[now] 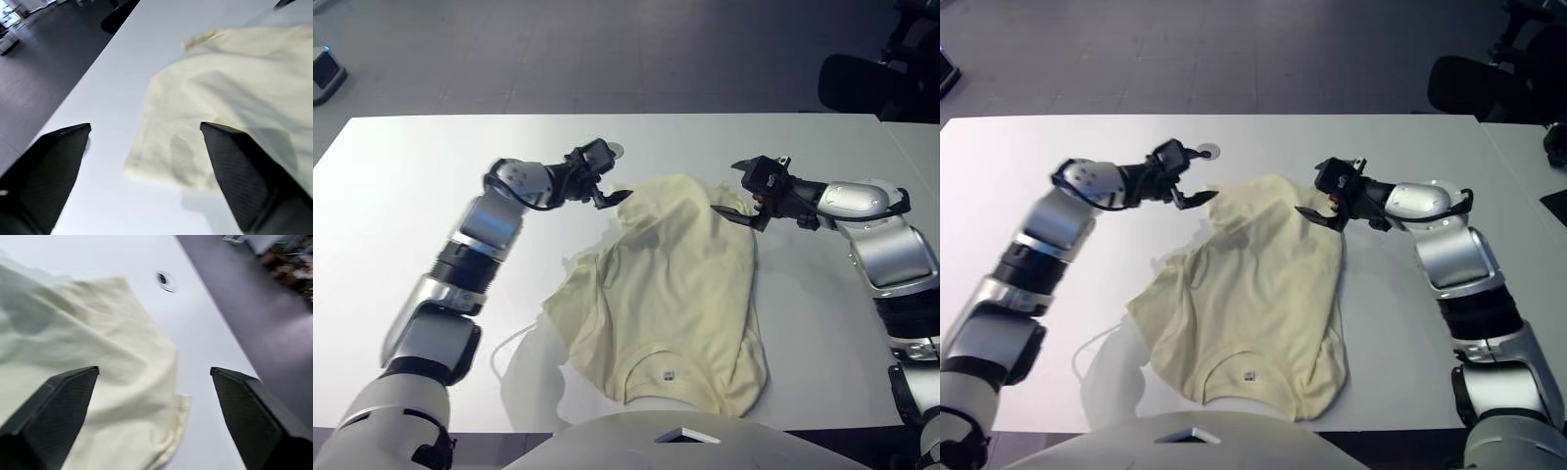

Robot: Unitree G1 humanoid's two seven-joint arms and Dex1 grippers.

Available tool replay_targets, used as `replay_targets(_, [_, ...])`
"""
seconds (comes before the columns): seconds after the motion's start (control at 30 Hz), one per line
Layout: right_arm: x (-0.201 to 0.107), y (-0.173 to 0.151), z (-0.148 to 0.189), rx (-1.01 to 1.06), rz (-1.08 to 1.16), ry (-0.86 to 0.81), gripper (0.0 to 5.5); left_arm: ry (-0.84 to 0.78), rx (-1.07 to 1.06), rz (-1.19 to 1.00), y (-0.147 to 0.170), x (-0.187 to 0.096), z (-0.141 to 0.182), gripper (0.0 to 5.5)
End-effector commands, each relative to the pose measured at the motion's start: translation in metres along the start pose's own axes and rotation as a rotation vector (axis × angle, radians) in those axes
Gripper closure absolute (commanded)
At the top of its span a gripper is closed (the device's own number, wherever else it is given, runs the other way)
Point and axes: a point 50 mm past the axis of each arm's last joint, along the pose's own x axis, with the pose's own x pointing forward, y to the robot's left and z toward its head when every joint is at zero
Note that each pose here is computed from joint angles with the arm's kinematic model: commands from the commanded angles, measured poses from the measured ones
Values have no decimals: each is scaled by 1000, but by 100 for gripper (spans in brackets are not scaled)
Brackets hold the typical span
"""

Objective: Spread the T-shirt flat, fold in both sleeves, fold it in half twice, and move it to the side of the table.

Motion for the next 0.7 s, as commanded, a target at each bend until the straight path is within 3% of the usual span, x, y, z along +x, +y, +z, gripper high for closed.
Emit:
replay_targets(0.03, [8, 2, -15, 6, -130, 49, 52, 126, 58, 81, 7, 14, -26, 55])
replay_targets(0.13, [7, -14, -19, 18, -272, 71, 11, 221, 90, 40, 2, 20, -45, 11])
replay_targets(0.43, [8, -40, -19, 45, -451, 74, 11, 290, 55, 38, -5, 23, -69, 11])
replay_targets(0.7, [10, -38, -21, 49, -454, 77, 11, 204, 15, 134, 20, 12, -51, 11])
